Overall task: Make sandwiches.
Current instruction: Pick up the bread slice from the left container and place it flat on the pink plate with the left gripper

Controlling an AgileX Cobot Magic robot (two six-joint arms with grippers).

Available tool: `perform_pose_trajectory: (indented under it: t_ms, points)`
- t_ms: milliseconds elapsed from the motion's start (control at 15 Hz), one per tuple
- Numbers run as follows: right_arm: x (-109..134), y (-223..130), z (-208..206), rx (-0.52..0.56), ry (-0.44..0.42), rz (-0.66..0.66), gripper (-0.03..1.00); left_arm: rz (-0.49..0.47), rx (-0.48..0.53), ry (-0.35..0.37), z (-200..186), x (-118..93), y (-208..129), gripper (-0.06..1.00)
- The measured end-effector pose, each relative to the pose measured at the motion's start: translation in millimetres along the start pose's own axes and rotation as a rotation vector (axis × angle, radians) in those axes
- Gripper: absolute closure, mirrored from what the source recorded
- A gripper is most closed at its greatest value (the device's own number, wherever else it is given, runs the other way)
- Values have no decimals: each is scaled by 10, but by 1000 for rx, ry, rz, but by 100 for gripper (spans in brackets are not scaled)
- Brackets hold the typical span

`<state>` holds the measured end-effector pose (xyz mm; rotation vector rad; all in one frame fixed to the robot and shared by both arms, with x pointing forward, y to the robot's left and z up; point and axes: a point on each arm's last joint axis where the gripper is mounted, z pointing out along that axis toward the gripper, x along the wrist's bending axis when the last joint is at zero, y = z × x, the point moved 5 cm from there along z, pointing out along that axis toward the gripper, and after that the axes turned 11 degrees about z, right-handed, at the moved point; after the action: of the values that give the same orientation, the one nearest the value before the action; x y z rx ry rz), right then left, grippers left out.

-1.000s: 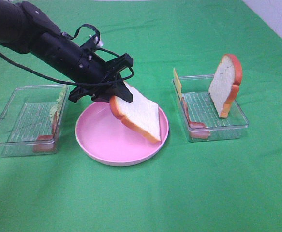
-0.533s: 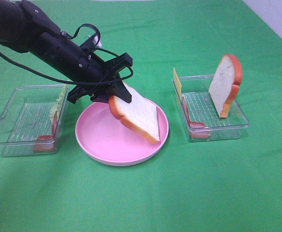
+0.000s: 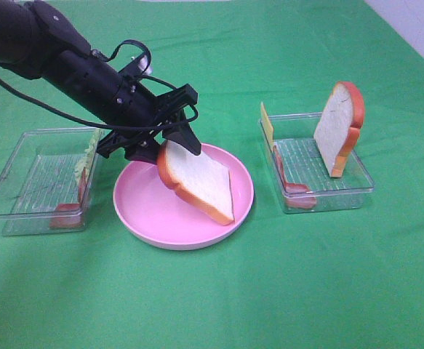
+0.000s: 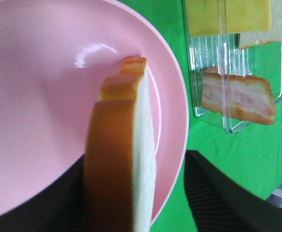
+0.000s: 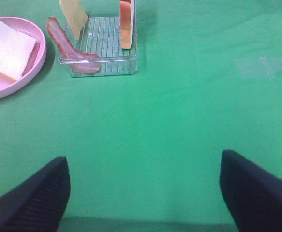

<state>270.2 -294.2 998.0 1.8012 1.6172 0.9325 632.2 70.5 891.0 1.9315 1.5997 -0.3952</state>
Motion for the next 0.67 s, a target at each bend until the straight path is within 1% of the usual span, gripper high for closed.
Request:
perform_pose_trajectory:
  t_ms: [67, 133, 200, 400, 467, 533, 667]
  points:
    - [0, 0, 0, 0, 0, 0, 15, 4, 6, 2, 0, 3, -9, 31]
    - [0, 0, 0, 0, 0, 0, 15, 12, 18, 10, -1, 15, -25, 24]
    - [0, 0, 0, 0, 0, 0, 15, 18, 33, 18, -1, 26, -46, 19]
    - [0, 0, 0, 0, 0, 0, 15, 70, 59, 62, -73, 48, -79, 17]
    - [0, 0, 0, 0, 0, 0, 15, 125, 70, 155, -289, 57, -90, 17]
    - [0, 0, 0, 0, 0, 0, 15, 138, 76, 182, -343, 68, -96, 17]
    - [0, 0, 0, 0, 0, 0, 15, 180, 91, 269, -521, 101, -116, 17]
